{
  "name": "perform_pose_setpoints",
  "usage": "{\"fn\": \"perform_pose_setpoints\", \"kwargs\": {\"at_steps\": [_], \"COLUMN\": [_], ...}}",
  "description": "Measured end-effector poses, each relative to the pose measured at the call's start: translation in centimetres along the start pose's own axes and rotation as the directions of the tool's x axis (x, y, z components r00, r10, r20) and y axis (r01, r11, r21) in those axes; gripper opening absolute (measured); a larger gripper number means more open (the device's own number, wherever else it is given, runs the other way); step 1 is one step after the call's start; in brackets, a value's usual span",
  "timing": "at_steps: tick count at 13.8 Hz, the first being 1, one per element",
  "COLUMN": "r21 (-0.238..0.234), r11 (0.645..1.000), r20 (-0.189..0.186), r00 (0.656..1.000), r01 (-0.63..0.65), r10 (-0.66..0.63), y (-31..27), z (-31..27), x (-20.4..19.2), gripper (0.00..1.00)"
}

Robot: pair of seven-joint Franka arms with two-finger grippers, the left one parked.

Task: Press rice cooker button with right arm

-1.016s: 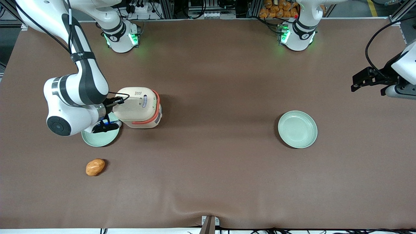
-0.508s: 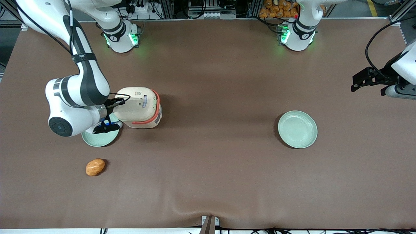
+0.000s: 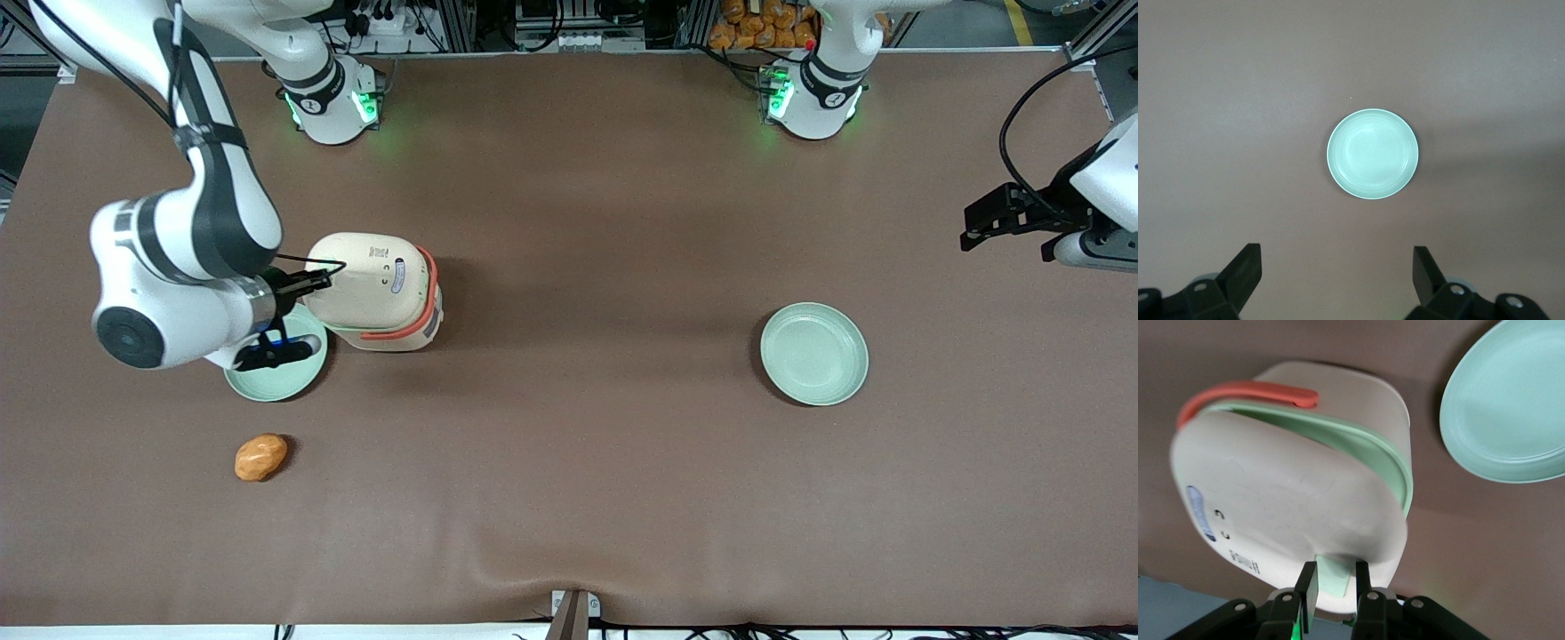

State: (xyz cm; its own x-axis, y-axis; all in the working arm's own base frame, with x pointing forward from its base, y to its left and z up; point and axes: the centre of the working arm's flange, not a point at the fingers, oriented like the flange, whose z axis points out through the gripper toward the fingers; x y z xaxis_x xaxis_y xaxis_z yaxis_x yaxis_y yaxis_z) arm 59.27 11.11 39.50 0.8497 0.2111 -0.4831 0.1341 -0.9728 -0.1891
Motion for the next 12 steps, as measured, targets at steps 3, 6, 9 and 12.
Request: {"fn": "perform_pose_setpoints", "kwargs": {"at_steps": [3,6,9,12], "r21": [-0.005,0.0,-0.017,-0.097], "r11": [1.0,1.0,1.0,0.995], "r20": [-0.116,-0.173,-0.22,-0.311], "r00": [0.993,0.985,0.975,0.95], "r01": [0.008,-0.003,-0.019,-0.038], "r10": [-0.009,0.003,0.015,0.006], "y": [-0.4,0.4,1.2,0.8], "z": [-5.9,-9.0,-11.6,-15.7], "x": [-2.8,-4.9,-7.3,-11.2], "gripper": [0.57,0.89,1.0,1.0]}}
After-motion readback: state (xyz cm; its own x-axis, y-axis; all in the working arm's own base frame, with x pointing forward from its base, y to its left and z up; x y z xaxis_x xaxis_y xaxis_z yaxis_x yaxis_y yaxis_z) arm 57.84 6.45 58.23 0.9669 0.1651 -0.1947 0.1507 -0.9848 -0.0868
